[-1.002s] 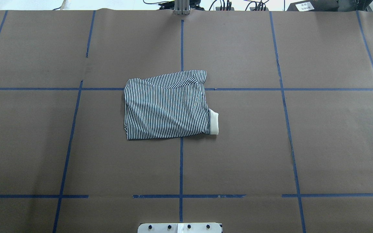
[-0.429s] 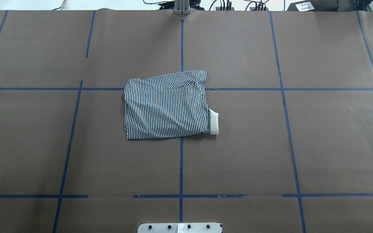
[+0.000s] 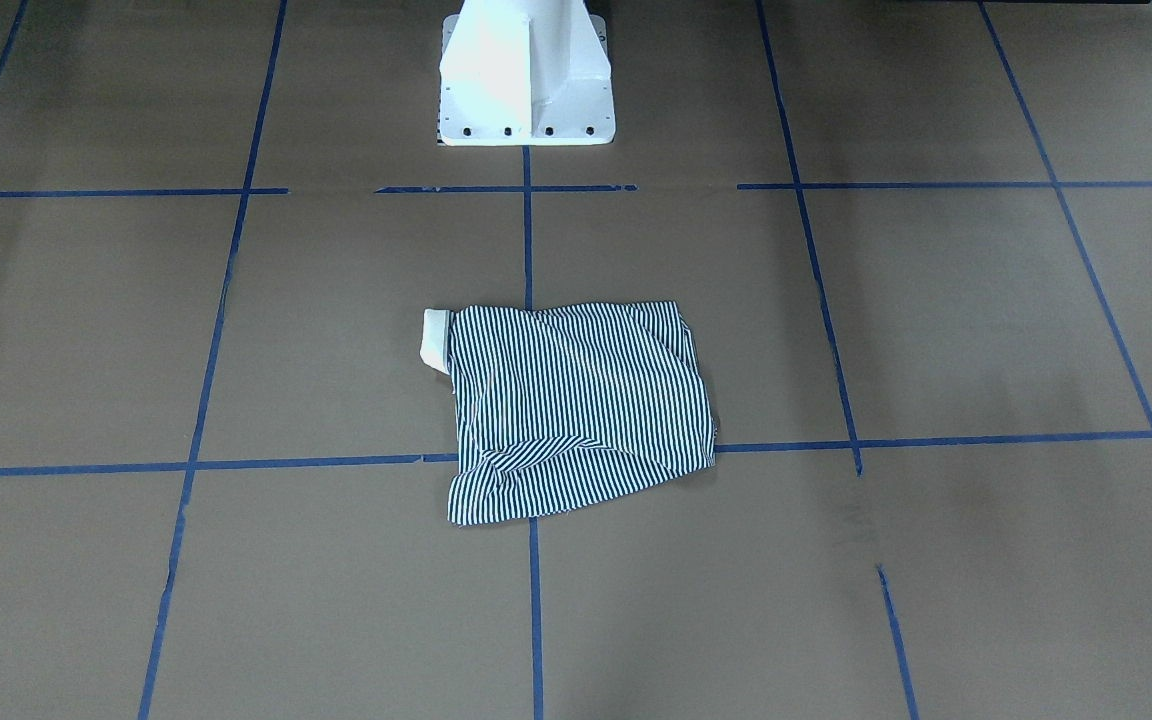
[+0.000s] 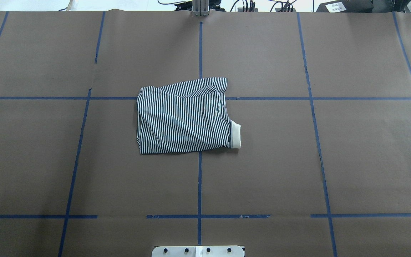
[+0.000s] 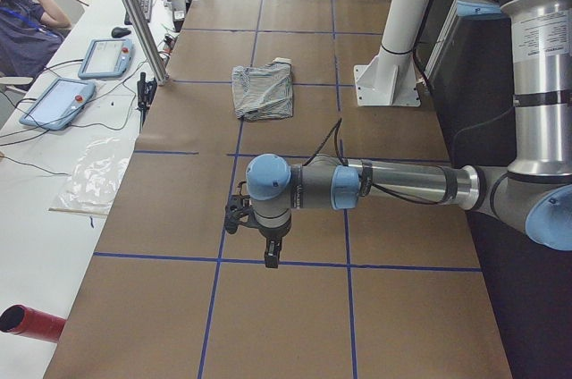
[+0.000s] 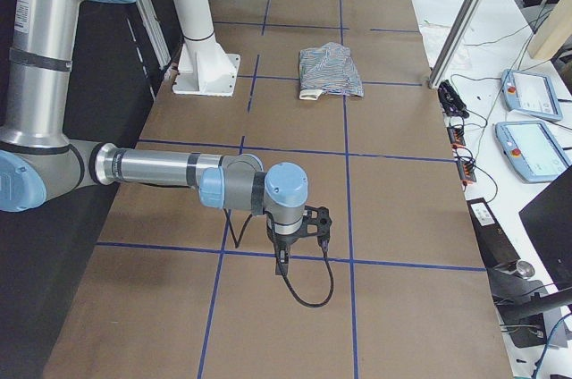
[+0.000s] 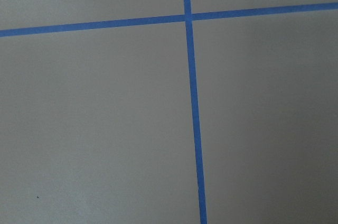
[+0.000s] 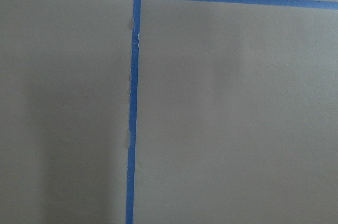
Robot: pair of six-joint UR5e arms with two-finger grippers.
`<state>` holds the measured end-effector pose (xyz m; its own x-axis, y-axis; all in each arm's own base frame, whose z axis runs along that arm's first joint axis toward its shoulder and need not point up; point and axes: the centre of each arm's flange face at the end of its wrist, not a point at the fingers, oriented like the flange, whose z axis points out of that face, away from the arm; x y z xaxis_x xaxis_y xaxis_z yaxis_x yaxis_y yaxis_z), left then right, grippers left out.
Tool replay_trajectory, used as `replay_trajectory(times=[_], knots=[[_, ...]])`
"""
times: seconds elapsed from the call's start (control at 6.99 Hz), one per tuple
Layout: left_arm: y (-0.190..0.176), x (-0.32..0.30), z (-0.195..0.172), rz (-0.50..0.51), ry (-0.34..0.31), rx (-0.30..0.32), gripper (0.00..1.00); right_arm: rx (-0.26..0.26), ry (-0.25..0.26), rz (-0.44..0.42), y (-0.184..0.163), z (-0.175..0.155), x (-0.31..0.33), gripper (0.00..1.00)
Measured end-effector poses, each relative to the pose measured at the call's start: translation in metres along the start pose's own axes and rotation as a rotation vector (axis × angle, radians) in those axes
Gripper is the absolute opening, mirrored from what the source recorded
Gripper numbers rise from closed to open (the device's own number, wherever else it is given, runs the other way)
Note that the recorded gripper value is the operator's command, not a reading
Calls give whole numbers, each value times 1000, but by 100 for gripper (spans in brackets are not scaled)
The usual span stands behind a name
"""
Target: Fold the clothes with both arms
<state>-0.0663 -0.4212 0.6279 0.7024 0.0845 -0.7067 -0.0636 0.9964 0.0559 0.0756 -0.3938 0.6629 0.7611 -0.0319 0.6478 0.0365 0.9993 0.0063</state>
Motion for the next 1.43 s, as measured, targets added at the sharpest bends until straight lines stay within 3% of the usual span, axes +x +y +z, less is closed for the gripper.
replay_trajectory(times=[1.43], knots=[[-2, 2, -2, 5, -1, 5, 100, 15, 1, -15, 0, 0, -1, 100]])
